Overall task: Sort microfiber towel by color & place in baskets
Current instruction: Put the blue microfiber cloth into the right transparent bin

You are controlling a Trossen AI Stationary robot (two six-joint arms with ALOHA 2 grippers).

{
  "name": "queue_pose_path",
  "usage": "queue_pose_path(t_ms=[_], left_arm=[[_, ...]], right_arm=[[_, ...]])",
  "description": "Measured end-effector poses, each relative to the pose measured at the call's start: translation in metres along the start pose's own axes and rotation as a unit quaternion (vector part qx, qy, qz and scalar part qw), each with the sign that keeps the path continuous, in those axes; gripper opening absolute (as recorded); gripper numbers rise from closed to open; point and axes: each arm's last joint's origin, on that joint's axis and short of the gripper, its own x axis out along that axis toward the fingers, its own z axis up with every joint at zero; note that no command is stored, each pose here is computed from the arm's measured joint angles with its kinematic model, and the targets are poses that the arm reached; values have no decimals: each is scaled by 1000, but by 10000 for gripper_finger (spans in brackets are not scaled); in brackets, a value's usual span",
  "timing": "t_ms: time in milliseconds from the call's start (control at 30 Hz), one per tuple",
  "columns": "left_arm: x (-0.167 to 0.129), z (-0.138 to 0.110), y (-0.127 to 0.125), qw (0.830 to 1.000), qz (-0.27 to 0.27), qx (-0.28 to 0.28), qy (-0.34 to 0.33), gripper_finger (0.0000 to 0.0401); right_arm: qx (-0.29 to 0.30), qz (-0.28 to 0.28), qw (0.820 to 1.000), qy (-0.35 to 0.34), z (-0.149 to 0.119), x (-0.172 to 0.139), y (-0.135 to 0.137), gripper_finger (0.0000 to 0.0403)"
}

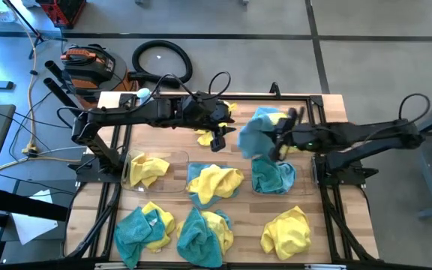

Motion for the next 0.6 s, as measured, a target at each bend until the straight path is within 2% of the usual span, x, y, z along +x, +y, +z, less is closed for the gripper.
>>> queue_pose_path(t_ms=[267, 400, 600], left_arm=[[1, -14, -1, 998, -1, -10, 57, 117], [8, -40, -2, 996, 0, -20, 83, 117], [-6, -86, 4, 997, 10, -68, 40, 117]], right_arm=[[50, -3, 995, 91, 4, -57, -9, 3], [83, -16, 984, 157, -11, -71, -11, 2], [127, -21, 965, 227, -41, -76, 0, 1]])
